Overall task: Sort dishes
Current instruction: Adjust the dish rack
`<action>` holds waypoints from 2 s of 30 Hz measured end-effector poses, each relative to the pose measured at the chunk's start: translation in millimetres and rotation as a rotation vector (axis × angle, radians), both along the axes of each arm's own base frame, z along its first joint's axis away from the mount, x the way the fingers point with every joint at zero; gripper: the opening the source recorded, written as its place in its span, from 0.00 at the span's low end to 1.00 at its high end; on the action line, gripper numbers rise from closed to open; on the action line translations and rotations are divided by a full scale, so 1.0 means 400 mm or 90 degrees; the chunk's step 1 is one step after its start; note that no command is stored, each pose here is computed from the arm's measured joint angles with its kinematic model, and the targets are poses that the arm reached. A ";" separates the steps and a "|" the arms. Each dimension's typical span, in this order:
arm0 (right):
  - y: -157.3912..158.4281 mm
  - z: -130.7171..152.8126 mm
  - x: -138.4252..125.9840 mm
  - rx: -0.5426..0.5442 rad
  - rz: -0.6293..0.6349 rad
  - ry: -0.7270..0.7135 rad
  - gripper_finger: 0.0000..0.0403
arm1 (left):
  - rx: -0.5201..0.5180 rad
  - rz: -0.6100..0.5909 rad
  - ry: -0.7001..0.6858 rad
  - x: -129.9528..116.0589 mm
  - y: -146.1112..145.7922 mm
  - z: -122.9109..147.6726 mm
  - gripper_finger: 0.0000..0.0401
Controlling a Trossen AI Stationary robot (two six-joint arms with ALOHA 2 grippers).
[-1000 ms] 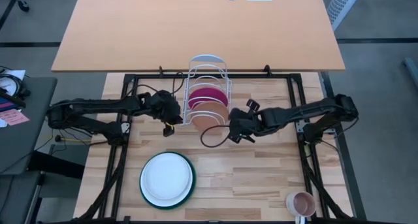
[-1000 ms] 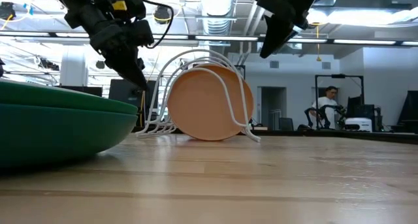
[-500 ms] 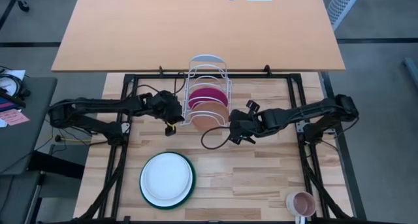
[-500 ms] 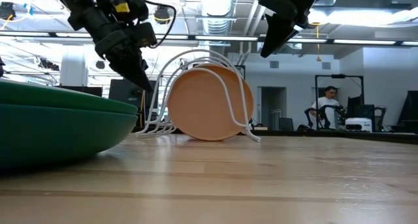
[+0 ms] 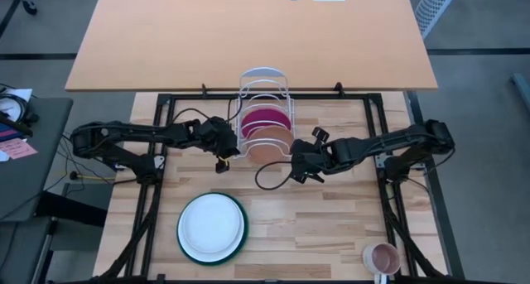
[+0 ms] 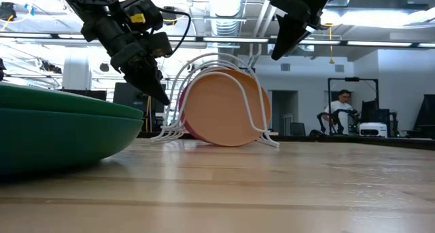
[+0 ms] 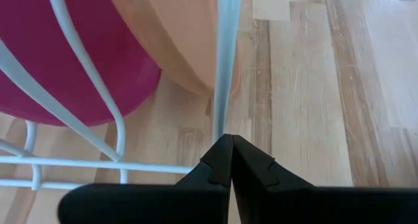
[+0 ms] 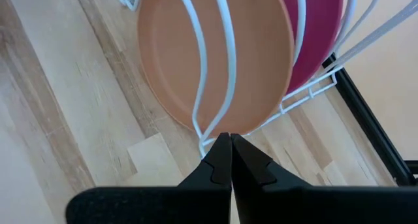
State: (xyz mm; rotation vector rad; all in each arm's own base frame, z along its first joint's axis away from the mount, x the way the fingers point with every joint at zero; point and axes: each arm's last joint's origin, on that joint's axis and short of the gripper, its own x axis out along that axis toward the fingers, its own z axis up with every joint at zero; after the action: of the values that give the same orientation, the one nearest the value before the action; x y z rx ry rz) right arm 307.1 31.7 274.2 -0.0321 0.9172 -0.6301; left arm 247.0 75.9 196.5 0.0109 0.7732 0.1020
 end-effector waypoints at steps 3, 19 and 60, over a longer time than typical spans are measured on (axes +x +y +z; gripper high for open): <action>0.000 0.000 0.000 0.000 0.000 0.000 0.01 | 0.000 0.001 -0.001 0.000 0.000 0.000 0.01; -0.063 -0.053 -0.002 0.007 -0.066 -0.003 0.01 | 0.004 0.021 0.071 -0.022 -0.001 -0.015 0.06; -0.162 -0.126 0.004 0.012 -0.060 -0.091 0.01 | 0.084 0.099 -0.023 -0.170 -0.038 0.145 0.11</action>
State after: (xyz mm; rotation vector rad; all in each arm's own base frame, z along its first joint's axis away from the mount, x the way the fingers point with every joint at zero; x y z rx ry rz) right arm 308.5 -33.1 223.7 0.0729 0.7902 -0.7013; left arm 178.8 60.6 254.6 0.0746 0.7288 0.3001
